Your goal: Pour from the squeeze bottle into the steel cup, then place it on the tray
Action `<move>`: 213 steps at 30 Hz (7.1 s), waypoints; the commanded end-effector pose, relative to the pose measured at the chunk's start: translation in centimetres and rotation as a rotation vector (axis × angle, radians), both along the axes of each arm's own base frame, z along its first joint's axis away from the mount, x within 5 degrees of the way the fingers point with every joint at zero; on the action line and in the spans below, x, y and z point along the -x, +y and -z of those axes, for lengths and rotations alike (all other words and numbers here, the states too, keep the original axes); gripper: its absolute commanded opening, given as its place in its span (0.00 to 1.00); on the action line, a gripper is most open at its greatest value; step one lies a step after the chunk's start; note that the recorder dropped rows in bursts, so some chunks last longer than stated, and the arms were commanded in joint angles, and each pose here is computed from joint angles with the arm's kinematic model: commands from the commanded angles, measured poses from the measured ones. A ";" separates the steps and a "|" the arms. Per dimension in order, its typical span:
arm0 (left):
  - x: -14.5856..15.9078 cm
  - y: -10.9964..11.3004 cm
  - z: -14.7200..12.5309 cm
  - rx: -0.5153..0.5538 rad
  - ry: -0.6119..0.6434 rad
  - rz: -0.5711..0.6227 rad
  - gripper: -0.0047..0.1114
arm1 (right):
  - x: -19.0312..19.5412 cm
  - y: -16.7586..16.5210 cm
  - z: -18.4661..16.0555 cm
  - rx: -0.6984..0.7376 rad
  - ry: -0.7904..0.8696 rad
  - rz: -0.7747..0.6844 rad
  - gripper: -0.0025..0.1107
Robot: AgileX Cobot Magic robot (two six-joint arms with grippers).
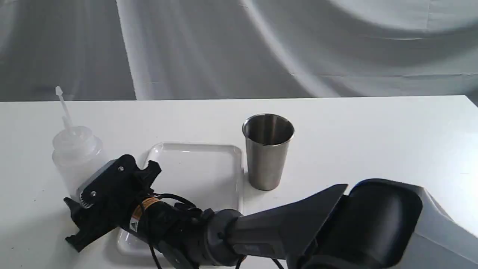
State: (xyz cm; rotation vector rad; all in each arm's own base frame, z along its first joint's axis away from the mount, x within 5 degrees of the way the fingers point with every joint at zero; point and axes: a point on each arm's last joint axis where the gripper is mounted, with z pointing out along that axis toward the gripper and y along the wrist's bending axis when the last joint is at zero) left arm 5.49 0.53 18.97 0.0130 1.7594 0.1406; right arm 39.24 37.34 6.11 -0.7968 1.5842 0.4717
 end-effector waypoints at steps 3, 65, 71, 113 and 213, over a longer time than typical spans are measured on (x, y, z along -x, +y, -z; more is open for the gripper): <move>0.0 0.0 0.1 0.001 -0.008 -0.003 0.11 | -0.9 -0.6 -3.2 -0.051 -0.064 0.022 0.02; 0.0 0.0 0.1 0.001 -0.008 -0.003 0.11 | 14.2 -21.4 -20.4 0.029 -0.216 0.531 0.02; 0.0 0.0 0.1 0.001 -0.008 -0.003 0.11 | 13.8 -23.6 -22.6 -0.058 -0.281 0.545 0.02; 0.0 0.0 0.1 0.001 -0.008 -0.003 0.11 | 7.4 -32.1 -24.2 0.508 0.037 0.804 0.02; 0.0 0.0 0.1 0.001 -0.008 -0.003 0.11 | 2.1 -31.9 -19.8 1.550 -0.221 0.477 0.02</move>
